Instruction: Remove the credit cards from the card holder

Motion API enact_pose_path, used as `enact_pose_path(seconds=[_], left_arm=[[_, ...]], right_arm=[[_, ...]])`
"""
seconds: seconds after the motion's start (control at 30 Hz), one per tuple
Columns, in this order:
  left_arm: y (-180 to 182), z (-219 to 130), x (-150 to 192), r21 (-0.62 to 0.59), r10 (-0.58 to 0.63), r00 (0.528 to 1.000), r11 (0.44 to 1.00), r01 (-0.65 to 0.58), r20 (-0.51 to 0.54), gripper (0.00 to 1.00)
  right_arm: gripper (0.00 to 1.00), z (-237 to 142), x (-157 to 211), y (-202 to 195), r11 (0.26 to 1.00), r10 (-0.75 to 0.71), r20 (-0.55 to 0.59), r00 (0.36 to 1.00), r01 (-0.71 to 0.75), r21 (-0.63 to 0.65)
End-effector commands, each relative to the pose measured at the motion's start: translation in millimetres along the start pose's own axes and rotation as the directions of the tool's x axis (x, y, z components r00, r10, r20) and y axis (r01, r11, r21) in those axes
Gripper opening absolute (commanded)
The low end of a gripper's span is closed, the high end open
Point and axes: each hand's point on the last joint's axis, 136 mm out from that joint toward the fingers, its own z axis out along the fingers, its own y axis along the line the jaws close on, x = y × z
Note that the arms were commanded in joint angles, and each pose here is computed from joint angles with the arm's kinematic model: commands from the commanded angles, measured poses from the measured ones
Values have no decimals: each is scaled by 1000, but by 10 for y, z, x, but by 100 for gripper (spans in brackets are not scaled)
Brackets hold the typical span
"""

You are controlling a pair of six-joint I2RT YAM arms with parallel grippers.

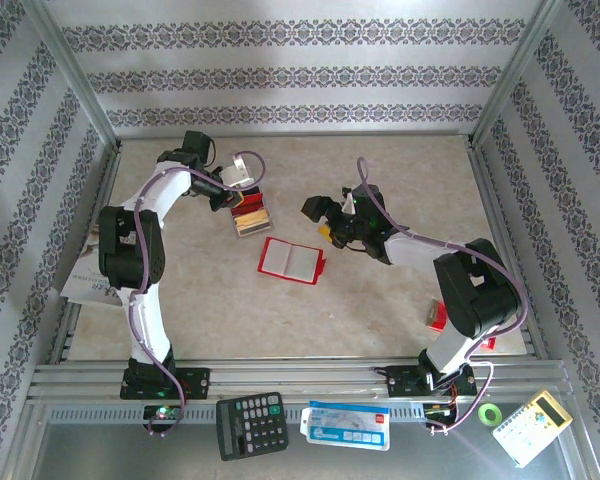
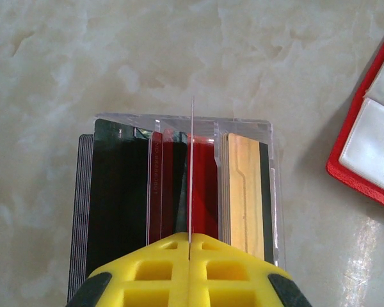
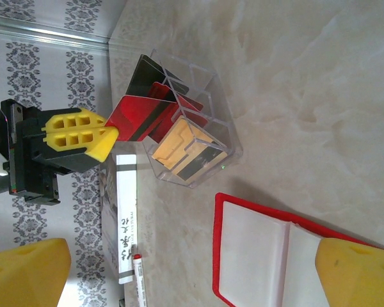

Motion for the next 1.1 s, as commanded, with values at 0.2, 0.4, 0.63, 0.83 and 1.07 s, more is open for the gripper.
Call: enact_pose_path(seconds=[0.2, 0.4, 0.63, 0.83, 1.07], left_arm=[[154, 20, 55, -31, -4, 1000, 999, 4, 7, 12], [261, -150, -130, -102, -33, 997, 994, 39, 65, 38], [620, -597, -436, -317, -202, 954, 910, 267, 222, 59], [693, -911, -500, -325, -454, 789, 736, 594, 413, 67], [394, -1184, -352, -278, -528, 621, 588, 760, 579, 71]], right_arm=[[98, 30, -100, 4, 1000, -5, 13, 1000, 5, 4], [98, 16, -100, -2, 1000, -6, 15, 1000, 6, 5], [98, -13, -61, -57, 998, -39, 18, 999, 38, 55], [98, -84, 74, -80, 967, -155, 0, 988, 152, 204], [96, -2, 375, -97, 809, -387, -139, 912, 408, 424]])
